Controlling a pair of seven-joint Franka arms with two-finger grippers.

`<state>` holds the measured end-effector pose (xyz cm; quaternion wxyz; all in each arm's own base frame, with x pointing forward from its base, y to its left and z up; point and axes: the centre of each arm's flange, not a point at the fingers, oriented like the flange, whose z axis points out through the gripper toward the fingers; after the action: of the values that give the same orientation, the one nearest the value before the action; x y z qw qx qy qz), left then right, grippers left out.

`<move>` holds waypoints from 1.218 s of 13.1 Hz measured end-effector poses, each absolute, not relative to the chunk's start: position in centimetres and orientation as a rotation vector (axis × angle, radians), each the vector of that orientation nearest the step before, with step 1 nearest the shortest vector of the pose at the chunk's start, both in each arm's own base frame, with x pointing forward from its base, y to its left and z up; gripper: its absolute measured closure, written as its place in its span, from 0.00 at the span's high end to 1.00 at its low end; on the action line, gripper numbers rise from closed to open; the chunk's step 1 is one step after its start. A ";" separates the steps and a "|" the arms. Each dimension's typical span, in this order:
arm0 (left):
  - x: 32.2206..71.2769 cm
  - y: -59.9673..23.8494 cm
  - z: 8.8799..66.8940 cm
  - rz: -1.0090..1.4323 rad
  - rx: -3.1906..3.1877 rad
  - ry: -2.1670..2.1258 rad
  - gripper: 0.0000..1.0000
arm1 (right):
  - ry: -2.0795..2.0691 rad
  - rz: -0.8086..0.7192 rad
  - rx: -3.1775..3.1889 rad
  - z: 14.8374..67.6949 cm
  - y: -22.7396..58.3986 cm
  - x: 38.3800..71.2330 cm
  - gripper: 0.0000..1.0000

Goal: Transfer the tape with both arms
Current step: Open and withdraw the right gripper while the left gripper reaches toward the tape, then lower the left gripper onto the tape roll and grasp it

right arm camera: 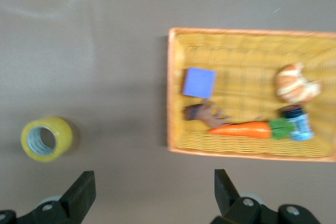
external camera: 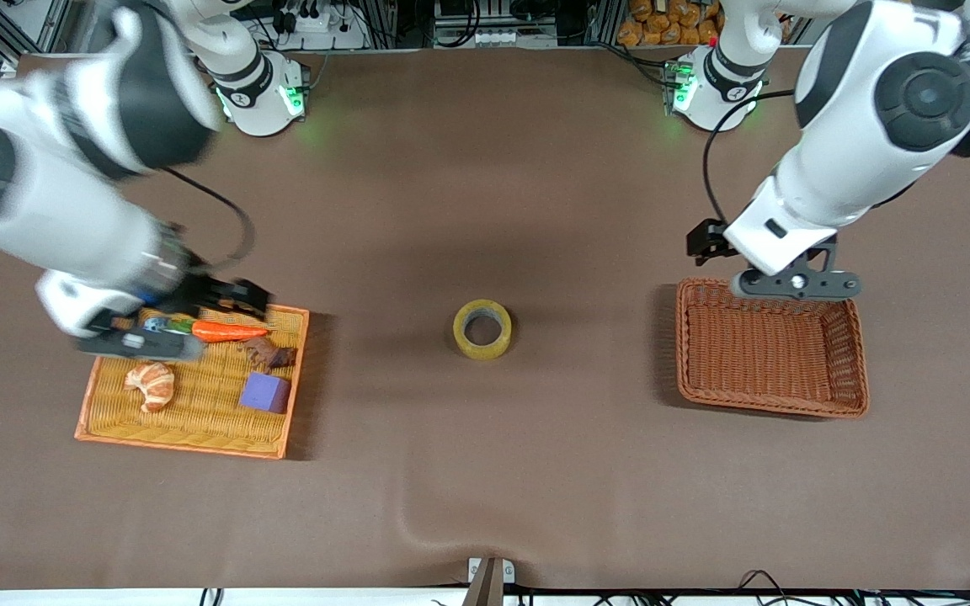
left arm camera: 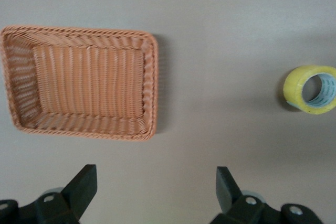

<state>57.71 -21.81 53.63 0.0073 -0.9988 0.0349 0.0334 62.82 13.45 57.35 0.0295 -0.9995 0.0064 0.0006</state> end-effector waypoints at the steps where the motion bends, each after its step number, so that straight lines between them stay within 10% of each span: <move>1: 57.9 -23.3 52.6 0.096 -3.125 0.105 1.00 | -0.093 -0.052 -3.103 59.9 9.6 62.0 1.00; 16: 59.5 -34.2 38.4 0.064 -3.144 0.161 1.00 | 0.004 0.099 -3.101 61.9 -6.0 54.5 1.00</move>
<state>59.53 -34.16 38.37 -0.0034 -0.9985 0.0511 0.0204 54.50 -5.96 61.87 0.0197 -0.9993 0.0011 0.0320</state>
